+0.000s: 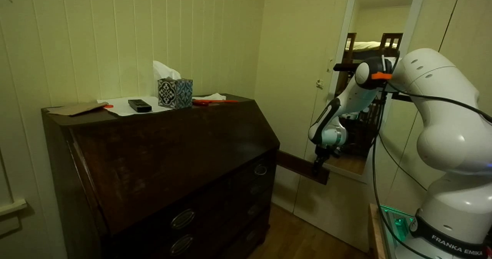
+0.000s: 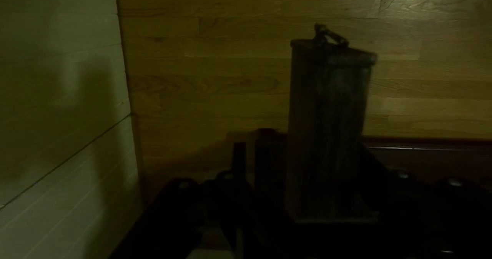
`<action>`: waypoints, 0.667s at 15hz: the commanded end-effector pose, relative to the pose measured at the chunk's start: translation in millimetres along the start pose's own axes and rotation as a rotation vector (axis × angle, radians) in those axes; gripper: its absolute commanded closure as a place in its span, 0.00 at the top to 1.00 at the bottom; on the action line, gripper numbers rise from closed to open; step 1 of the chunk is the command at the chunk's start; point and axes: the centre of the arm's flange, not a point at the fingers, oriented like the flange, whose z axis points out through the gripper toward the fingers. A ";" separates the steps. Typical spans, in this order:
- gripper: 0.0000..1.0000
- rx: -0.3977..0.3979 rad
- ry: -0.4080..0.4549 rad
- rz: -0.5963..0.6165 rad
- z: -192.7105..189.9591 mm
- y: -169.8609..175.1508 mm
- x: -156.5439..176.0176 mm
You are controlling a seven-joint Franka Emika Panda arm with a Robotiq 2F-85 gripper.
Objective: Push in the wooden board
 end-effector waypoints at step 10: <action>0.34 0.045 0.040 -0.032 -30.6 -4.8 -17.6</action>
